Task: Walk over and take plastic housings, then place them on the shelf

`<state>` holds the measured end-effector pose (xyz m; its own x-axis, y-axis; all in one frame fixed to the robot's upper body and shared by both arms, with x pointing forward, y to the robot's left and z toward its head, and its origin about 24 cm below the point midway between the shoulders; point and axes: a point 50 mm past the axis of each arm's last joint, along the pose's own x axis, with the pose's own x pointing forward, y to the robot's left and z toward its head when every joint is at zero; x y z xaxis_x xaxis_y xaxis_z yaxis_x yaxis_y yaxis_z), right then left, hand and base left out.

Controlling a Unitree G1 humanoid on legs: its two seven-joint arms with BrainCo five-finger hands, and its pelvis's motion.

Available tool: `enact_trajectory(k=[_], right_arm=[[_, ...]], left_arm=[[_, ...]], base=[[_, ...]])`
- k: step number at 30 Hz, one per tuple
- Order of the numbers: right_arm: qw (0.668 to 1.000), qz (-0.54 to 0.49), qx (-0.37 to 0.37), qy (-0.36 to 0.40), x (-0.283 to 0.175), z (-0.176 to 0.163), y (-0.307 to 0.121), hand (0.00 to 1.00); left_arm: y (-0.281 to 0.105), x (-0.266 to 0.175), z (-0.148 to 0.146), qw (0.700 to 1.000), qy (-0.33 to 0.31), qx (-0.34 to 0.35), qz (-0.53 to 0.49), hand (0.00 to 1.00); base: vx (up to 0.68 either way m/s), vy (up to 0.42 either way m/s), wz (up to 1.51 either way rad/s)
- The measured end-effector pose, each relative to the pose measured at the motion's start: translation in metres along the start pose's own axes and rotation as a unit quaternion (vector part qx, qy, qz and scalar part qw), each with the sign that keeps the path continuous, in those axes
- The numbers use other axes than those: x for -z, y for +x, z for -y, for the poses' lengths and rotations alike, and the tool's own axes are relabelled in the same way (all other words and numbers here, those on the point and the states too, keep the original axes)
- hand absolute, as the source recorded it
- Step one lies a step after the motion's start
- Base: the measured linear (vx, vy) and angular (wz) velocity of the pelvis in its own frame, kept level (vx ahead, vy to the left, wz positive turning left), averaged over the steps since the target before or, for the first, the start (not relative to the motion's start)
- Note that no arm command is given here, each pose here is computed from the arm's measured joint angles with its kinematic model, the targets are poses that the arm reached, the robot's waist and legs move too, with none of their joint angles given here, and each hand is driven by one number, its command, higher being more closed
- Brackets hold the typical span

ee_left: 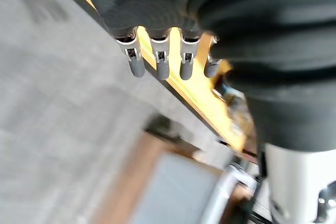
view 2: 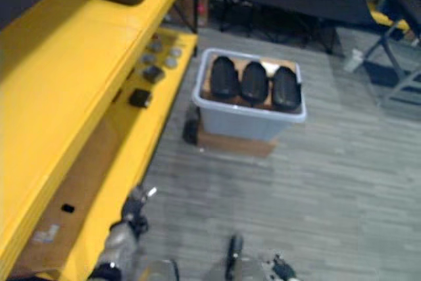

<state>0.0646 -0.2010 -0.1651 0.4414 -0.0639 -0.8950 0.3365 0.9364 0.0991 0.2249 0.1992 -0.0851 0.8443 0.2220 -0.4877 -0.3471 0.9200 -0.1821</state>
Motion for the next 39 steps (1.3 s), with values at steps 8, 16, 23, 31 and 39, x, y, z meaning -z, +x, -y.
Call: enact_trajectory(k=[8,16,23,31,39], right_arm=[[0.997,0.052,0.048,0.005,-0.024,0.007,0.003,0.00],[0.990,0.129,0.047,0.041,-0.057,-0.005,0.006,0.00],[0.992,0.117,0.022,-0.030,-0.060,-0.019,0.010,0.00],[0.986,0.093,-0.044,-0.129,-0.047,-0.038,0.012,0.00],[0.967,0.122,-0.095,-0.205,-0.068,-0.058,0.015,0.00]], left_arm=[[-0.074,0.115,-0.070,0.945,-0.066,-0.175,-0.267,0.00],[-0.118,0.145,-0.087,0.940,-0.038,-0.151,-0.304,0.00],[-0.017,0.021,-0.015,0.999,0.036,0.016,-0.004,0.00],[0.000,0.000,-0.004,0.996,0.092,0.007,-0.016,0.00],[-0.044,0.082,-0.065,0.969,0.021,-0.127,-0.212,0.00]], base=[[0.19,-0.200,-0.06],[-0.06,0.163,-0.66],[0.23,0.044,-0.12],[-0.09,-0.041,0.82],[0.18,-0.155,0.53]])
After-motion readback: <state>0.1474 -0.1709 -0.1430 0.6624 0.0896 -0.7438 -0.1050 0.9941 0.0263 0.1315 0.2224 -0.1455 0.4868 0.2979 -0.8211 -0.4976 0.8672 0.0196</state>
